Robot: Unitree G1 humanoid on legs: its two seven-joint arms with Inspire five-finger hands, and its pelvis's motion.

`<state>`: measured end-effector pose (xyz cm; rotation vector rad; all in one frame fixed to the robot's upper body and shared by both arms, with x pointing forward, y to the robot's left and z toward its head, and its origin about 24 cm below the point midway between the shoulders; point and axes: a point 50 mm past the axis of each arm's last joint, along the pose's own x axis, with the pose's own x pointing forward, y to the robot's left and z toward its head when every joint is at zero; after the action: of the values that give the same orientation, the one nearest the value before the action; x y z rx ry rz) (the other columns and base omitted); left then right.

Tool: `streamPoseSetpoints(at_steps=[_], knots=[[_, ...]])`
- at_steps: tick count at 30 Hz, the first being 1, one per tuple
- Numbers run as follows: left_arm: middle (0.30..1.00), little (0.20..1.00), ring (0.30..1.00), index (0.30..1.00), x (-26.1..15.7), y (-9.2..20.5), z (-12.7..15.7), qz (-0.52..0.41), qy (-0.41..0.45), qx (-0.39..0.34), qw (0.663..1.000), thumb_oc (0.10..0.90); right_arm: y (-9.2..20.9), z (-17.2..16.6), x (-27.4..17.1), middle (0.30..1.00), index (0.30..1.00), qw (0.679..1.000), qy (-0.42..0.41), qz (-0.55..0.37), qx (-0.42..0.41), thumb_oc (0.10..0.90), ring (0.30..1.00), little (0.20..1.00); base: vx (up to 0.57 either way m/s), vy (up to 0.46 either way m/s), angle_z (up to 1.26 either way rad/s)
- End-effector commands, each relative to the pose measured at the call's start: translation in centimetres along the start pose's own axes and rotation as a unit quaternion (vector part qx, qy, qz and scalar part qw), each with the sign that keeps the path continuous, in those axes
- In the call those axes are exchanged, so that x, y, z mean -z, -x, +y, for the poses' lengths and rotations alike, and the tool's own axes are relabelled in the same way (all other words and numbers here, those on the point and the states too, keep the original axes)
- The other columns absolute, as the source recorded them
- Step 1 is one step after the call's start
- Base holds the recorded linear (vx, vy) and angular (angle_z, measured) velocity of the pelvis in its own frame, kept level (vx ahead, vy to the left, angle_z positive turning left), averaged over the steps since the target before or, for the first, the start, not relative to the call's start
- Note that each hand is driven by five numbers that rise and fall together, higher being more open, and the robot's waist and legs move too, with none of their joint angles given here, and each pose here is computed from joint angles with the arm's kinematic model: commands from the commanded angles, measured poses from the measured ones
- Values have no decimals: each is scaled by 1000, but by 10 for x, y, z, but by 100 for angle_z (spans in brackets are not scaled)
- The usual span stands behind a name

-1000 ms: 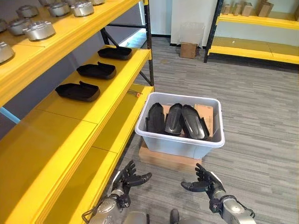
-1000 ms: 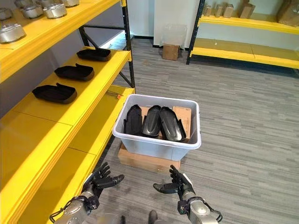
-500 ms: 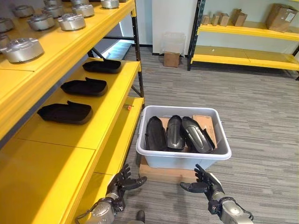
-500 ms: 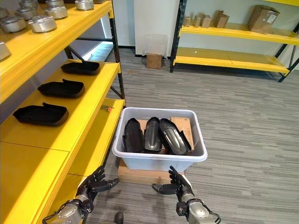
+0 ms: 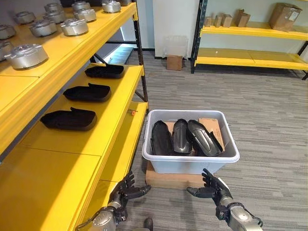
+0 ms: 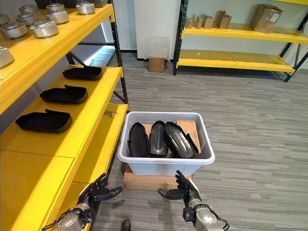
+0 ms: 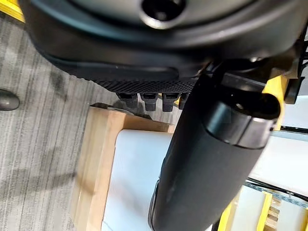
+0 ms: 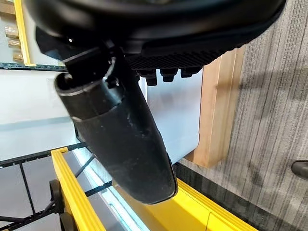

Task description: Move parts from the plastic box to the shelf.

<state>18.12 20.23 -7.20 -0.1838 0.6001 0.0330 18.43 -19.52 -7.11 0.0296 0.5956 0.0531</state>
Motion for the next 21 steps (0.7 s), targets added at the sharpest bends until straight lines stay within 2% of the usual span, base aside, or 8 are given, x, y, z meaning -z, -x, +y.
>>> streamPoseSetpoints(at_steps=[1,9,14,21], knots=[[1000,1000,1000,1000,-49,-3,-4,-111,-15,24,993,900,-2,4,-55,1000,1000,991,9,-133,-10,900,1000,1000,52,-12,27],[1000,1000,1000,1000,-39,-4,4,-92,-7,9,996,900,-1,1,-59,1000,1000,990,19,-140,-14,900,1000,1000,99,-163,26],[1000,1000,1000,1000,-30,2,4,-82,6,14,997,900,6,-14,-62,1000,1000,989,26,-149,6,900,1000,1000,99,-173,1],[1000,1000,1000,1000,-30,5,9,-87,11,4,996,900,13,-32,-94,1000,1000,973,85,-209,43,900,1000,1000,31,-65,-6]])
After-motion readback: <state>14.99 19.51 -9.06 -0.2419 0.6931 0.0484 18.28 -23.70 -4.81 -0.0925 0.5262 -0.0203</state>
